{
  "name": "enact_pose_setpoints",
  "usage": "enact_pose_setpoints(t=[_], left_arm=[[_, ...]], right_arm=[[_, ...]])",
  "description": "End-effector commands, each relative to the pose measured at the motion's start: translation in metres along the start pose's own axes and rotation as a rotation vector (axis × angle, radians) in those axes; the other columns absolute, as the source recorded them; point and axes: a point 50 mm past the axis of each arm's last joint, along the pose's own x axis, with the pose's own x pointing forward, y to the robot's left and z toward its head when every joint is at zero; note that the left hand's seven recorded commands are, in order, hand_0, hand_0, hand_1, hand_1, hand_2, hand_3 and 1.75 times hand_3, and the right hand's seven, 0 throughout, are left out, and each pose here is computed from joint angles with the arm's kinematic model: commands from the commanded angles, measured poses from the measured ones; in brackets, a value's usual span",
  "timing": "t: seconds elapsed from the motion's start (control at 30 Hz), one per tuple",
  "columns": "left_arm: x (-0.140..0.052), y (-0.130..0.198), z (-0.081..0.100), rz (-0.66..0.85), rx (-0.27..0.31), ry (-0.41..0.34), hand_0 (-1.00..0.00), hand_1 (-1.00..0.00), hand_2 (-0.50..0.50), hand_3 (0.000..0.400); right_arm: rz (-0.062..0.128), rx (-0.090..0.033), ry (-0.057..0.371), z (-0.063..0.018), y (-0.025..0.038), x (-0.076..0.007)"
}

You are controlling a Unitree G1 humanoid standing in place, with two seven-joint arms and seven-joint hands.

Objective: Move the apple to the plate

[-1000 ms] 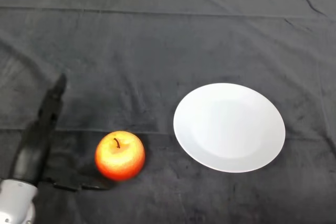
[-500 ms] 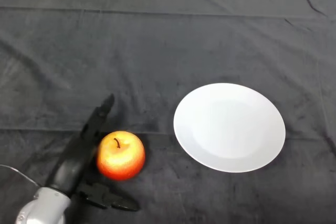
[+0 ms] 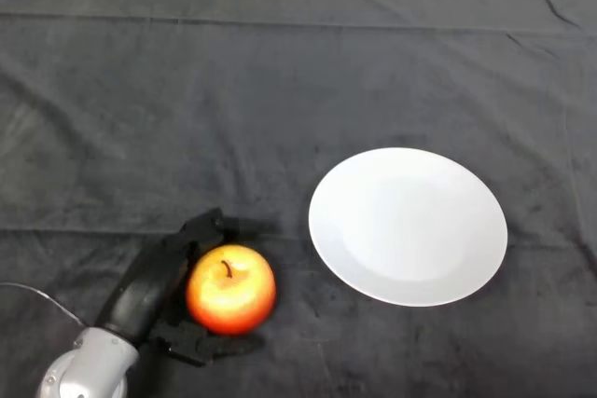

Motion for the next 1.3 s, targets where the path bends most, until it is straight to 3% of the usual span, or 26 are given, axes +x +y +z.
enact_pose_setpoints(t=[0.03, 0.37, 0.83, 1.3], left_arm=[[0.003, 0.010, 0.013, 0.004, 0.059, -0.039, -1.00, -1.00, 0.00, 0.400], [0.024, 0.006, 0.051, 0.058, 0.068, -0.133, -1.00, -1.00, 0.00, 0.400], [0.068, -0.026, 0.081, 0.010, 0.045, -0.197, -1.00, -1.00, 0.00, 0.400], [0.095, -0.075, 0.105, -0.111, 0.035, -0.224, -1.00, -1.00, 0.00, 0.400]], right_arm=[[0.021, -0.018, -0.026, 0.0109, 0.0070, 0.0043], [0.020, -0.018, -0.026, 0.0109, 0.0070, 0.0042], [0.020, -0.019, -0.026, 0.0110, 0.0070, 0.0042], [0.020, -0.016, -0.027, 0.0110, 0.0069, 0.0043]])
